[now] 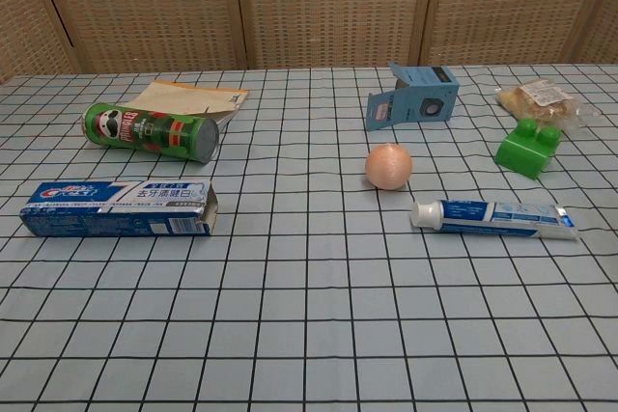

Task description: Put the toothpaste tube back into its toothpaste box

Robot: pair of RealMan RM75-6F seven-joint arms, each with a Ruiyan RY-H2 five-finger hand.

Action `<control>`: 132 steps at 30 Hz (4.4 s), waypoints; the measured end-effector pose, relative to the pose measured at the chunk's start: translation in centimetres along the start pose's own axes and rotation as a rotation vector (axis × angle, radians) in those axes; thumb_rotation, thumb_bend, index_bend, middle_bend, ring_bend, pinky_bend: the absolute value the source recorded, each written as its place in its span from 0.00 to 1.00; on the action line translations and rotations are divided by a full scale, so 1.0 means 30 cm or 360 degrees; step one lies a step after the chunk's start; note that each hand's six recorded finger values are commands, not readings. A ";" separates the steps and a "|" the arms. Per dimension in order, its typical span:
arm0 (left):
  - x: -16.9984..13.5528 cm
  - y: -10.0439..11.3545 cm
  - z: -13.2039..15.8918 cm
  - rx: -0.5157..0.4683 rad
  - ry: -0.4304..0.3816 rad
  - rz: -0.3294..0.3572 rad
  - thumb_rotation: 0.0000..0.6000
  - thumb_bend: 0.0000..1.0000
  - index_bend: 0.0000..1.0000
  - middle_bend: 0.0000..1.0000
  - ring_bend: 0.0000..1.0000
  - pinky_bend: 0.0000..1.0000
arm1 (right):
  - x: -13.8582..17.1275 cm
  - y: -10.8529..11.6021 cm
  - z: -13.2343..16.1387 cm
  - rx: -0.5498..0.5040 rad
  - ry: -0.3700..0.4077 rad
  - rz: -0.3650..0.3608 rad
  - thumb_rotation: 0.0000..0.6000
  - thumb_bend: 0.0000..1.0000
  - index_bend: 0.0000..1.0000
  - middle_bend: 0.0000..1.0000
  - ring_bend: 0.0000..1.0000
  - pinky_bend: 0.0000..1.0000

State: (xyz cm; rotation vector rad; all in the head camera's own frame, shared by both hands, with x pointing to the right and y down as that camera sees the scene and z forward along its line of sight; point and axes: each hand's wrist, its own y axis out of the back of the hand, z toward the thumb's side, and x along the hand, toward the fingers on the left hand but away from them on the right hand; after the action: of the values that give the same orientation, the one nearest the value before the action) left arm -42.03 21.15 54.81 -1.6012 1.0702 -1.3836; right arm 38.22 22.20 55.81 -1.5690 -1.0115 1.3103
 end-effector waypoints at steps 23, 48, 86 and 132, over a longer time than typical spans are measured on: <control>0.018 -0.011 -0.007 0.0018 0.0044 -0.0010 1.00 0.00 0.00 0.00 0.00 0.00 | -0.214 -0.237 0.112 0.0023 0.0188 0.0362 1.00 0.11 0.29 0.37 0.35 0.35; 0.050 -0.040 -0.032 0.0014 0.0096 -0.0074 1.00 0.00 0.00 0.00 0.00 0.00 | -0.434 -0.484 0.324 -0.0009 0.0103 0.0501 1.00 0.30 0.40 0.46 0.45 0.49; 0.236 -0.161 0.065 0.0133 -0.0144 -0.0258 1.00 0.00 0.10 0.00 0.00 0.02 | -0.375 -0.273 0.265 0.0019 0.0255 0.0391 1.00 0.62 0.64 0.67 0.64 0.63; 0.499 -0.384 0.326 -0.0688 -0.0387 -0.0460 1.00 0.13 0.63 0.53 0.52 0.50 | -0.356 -0.042 0.297 0.0503 0.0466 0.0135 1.00 0.62 0.65 0.68 0.65 0.63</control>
State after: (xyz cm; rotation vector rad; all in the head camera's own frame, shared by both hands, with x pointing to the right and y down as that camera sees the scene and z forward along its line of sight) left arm -30.02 11.64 69.55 -2.2496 1.0686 -1.1403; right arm 27.92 13.47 59.43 -1.5143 -0.5338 1.1864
